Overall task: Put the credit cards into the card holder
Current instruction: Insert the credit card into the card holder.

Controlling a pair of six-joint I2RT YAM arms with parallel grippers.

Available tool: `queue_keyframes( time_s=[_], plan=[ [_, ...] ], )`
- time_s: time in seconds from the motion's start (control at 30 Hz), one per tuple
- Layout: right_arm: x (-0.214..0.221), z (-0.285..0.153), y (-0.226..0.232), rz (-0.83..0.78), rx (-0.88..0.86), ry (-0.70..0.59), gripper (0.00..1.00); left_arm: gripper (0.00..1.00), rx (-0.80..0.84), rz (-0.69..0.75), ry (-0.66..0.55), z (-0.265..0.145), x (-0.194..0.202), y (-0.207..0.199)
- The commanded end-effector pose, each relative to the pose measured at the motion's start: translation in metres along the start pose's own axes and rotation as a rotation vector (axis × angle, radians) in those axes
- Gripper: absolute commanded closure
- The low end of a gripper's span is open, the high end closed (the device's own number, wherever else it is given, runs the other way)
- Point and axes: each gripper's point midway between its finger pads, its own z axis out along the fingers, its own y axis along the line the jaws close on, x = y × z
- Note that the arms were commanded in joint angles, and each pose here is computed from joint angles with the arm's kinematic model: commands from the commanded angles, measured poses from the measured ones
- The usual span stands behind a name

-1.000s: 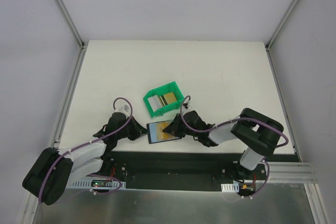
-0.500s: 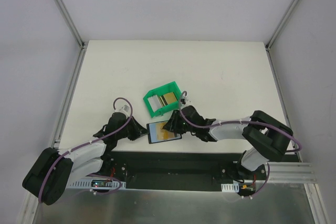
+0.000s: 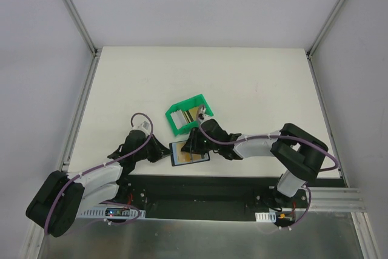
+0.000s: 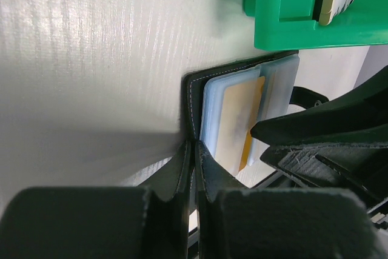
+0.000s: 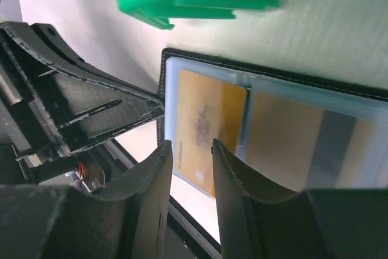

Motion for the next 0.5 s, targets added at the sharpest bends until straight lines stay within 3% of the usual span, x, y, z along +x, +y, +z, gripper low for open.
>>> queue_keyframes(
  time_s=[0.0, 0.47],
  plan=[
    [-0.002, 0.003, 0.027, -0.053, -0.074, 0.015, 0.65, 1.00, -0.014, 0.009, 0.016, 0.000, 0.002, 0.005],
    [-0.012, -0.014, -0.010, -0.102, 0.129, -0.049, 0.61, 1.00, -0.010, 0.007, 0.014, -0.002, 0.003, 0.006]
  ],
)
